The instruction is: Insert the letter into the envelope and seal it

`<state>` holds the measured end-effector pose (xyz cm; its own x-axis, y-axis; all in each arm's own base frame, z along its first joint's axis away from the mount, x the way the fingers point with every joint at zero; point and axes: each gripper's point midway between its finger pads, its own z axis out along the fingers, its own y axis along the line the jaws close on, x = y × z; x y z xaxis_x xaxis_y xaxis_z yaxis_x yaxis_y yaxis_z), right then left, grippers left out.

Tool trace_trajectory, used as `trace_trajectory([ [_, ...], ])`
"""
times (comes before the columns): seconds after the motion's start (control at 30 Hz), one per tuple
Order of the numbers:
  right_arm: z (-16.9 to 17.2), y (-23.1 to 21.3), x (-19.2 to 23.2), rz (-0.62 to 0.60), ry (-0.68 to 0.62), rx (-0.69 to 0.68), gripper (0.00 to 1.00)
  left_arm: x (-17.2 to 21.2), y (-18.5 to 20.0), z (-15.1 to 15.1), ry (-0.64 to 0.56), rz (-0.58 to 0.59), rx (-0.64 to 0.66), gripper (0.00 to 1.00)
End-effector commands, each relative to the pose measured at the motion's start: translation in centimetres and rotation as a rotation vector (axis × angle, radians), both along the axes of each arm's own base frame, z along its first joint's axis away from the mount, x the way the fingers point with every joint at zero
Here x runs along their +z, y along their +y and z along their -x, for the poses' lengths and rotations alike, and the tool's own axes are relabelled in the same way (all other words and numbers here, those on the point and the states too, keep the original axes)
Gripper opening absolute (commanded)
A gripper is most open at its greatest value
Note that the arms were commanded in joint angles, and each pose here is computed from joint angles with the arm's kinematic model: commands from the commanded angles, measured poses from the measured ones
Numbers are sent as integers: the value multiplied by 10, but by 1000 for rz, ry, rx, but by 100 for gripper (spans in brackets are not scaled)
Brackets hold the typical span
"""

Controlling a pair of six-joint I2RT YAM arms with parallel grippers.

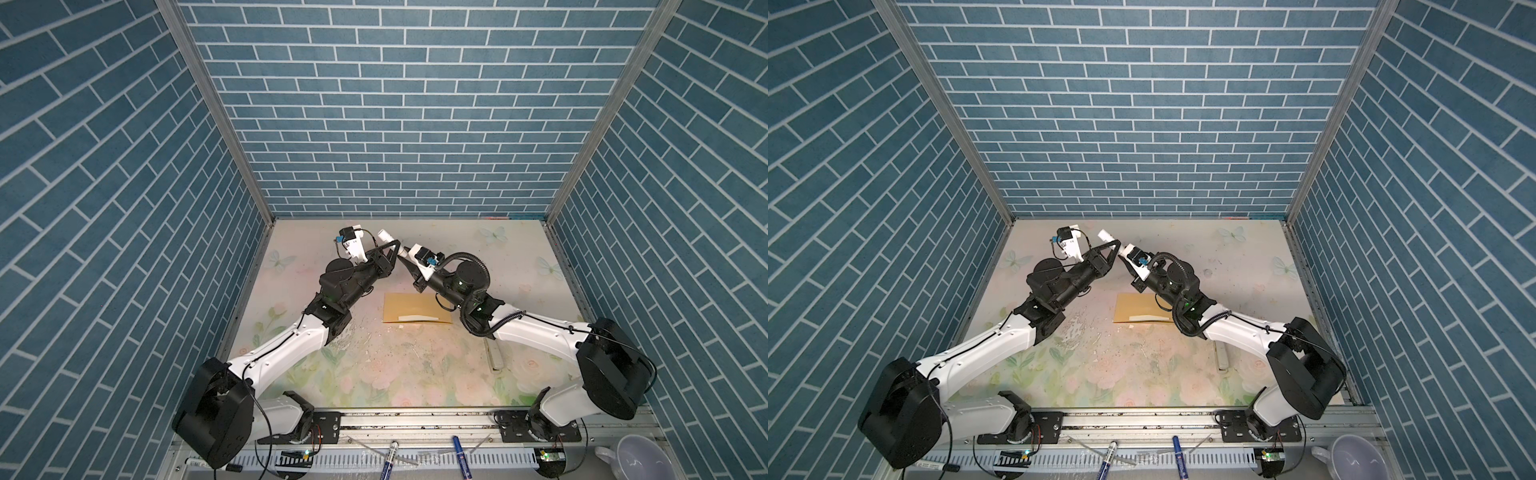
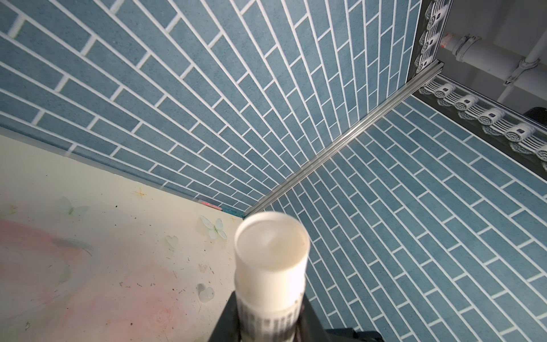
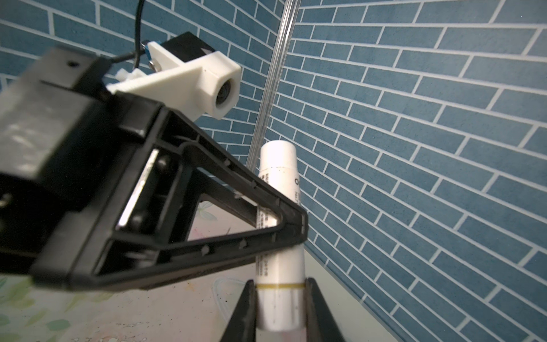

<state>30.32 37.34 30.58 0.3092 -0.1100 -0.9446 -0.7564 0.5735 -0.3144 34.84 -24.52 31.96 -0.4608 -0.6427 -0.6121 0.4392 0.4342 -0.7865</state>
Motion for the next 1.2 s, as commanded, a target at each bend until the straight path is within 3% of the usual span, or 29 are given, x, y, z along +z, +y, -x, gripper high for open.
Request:
trace_trajectory([
  [0.0,1,6,28,-50,-27,17,4,0,-3,2,-26,-11,-14,0],
  [0.2,6,3,41,-120,131,138,0,9,-7,9,-120,-64,-45,0],
  [0.33,10,-7,58,-225,387,378,0,21,-12,19,-222,-110,-86,0],
  [0.5,16,-17,72,-295,589,617,0,31,-16,29,-297,-124,-133,0],
  [0.73,22,-22,80,-308,711,774,0,39,-19,36,-336,-106,-167,0],
  [0.9,17,-22,77,-297,691,726,2,37,-16,30,-291,-79,-136,0],
  [0.93,14,-23,75,-295,674,696,5,35,-14,27,-269,-66,-122,0],
  [1.03,2,-30,67,-283,564,540,37,34,-7,19,-212,-11,-71,0],
  [1.1,-2,-37,62,-249,427,402,53,35,-1,15,-181,22,-39,0],
  [1.17,-2,-42,56,-188,256,251,63,38,2,14,-165,46,-23,0],
])
